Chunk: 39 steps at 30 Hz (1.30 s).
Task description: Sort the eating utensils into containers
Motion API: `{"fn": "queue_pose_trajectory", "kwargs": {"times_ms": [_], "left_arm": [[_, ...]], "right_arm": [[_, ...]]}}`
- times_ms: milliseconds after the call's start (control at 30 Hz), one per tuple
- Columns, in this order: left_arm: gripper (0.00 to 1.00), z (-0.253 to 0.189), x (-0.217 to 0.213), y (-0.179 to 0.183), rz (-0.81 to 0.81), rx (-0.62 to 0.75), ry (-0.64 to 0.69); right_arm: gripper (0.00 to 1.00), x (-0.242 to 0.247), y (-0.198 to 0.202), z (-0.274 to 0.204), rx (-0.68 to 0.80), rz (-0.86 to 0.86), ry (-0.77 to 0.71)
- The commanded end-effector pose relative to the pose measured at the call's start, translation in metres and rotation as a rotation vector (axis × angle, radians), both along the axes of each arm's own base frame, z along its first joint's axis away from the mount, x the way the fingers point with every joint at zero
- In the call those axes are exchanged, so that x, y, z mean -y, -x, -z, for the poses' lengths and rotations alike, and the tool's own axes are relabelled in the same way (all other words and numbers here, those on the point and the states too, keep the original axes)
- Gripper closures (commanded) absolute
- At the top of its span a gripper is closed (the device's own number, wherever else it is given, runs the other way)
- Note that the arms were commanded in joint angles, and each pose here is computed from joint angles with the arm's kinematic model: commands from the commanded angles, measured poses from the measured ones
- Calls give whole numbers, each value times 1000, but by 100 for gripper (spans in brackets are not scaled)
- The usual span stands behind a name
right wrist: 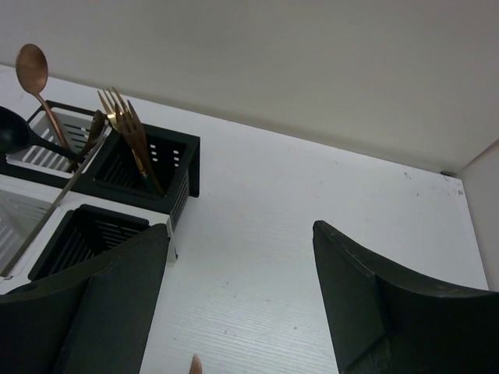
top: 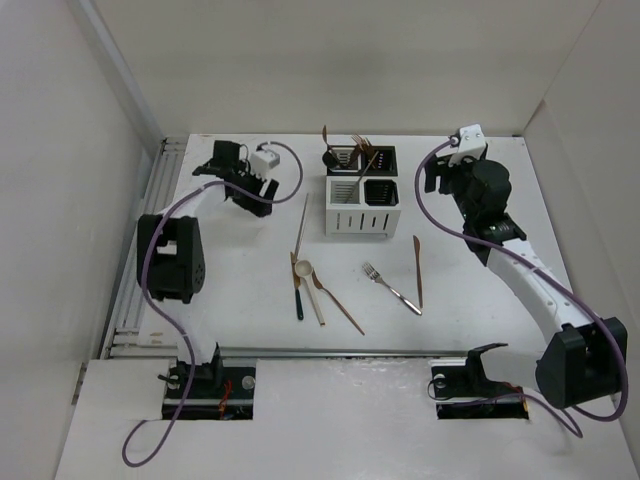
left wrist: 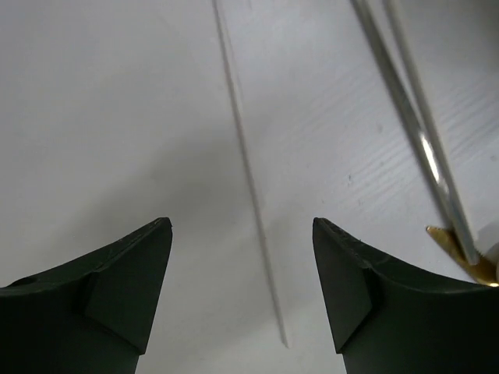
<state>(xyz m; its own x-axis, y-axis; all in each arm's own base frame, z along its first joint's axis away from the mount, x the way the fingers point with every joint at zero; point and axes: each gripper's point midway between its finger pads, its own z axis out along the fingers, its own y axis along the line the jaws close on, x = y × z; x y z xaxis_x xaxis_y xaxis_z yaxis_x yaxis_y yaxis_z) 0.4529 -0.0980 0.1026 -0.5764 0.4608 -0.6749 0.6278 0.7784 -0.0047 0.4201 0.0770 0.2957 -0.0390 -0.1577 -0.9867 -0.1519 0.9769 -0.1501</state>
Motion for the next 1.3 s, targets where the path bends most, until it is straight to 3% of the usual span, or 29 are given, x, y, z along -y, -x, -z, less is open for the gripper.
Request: {"fn": "queue_pose_trajectory", "kwargs": {"times_ms": [0, 200, 400, 600, 767, 867, 900, 1067, 1167, 1267], "left_arm": [[30, 26, -1, 31, 61, -169, -37], [30, 55, -8, 29, 20, -212, -75], [43, 81, -2, 33, 10, -262, -153], [48, 91, -2, 44, 3, -295, -231], [74, 117, -4, 57, 10, -381, -267], [88, 118, 0, 57, -2, -409, -245], [100, 118, 2, 58, 4, -412, -233], [100, 112, 2, 53, -44, -431, -154], [100, 88, 8, 41, -81, -400, -55], [100, 45, 13, 17, -97, -287, 43]], "right_arm": [[20, -8, -3, -27, 66, -17, -28], [20, -6, -5, -26, 59, -8, -16], [20, -4, -9, -26, 52, 12, -14], [20, 0, -9, -26, 53, 30, -4], [20, 2, -8, -32, 62, 39, -6], [20, 4, -8, -32, 62, 48, -6], [20, 4, -8, -32, 62, 48, -6], [20, 8, -4, -45, 91, 68, -4], [20, 11, -2, -44, 91, 77, -4], [20, 11, 0, -42, 90, 77, -3]]}}
